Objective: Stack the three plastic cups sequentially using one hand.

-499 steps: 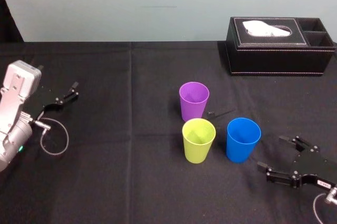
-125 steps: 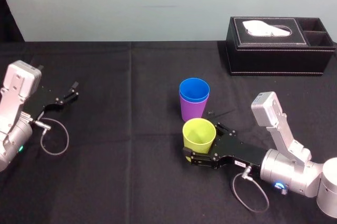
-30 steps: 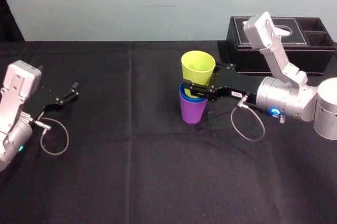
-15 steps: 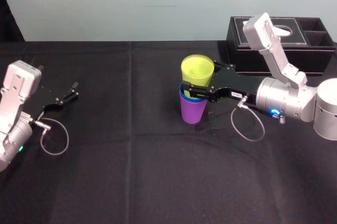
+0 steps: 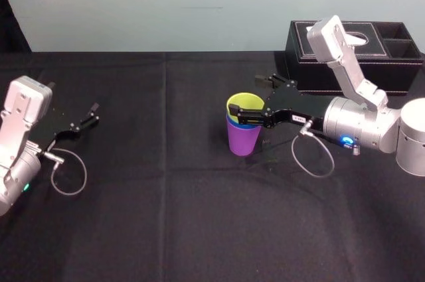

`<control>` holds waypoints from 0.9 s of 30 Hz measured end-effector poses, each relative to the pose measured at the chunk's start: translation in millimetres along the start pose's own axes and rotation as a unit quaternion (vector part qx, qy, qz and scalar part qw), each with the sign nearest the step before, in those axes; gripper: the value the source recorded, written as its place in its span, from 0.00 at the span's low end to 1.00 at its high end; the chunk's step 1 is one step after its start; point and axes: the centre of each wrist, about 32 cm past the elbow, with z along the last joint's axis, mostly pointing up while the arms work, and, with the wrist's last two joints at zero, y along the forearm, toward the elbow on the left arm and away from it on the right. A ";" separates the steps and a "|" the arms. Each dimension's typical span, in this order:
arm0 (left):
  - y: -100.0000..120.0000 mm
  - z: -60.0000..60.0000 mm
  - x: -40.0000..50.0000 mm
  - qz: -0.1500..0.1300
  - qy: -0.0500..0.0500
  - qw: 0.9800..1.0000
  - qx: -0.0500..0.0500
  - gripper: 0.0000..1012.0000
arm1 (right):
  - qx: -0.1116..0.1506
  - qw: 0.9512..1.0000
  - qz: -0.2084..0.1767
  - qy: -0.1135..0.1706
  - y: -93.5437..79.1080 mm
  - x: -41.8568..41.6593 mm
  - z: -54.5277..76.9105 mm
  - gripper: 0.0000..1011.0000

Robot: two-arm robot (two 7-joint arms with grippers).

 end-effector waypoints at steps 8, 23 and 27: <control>0.0 0.0 0.0 0.000 0.000 1.000 0.000 1.00 | 0.013 1.000 -0.015 0.005 -10.7 -5.3 -1.9 0.99; 0.0 0.0 0.0 0.000 0.000 1.000 0.000 1.00 | 0.050 0.982 -0.170 0.062 -49.9 -42.1 -39.0 0.99; 0.0 0.0 0.0 0.000 0.000 1.000 0.000 1.00 | 0.053 0.969 -0.231 0.074 -52.8 -54.7 -55.1 0.99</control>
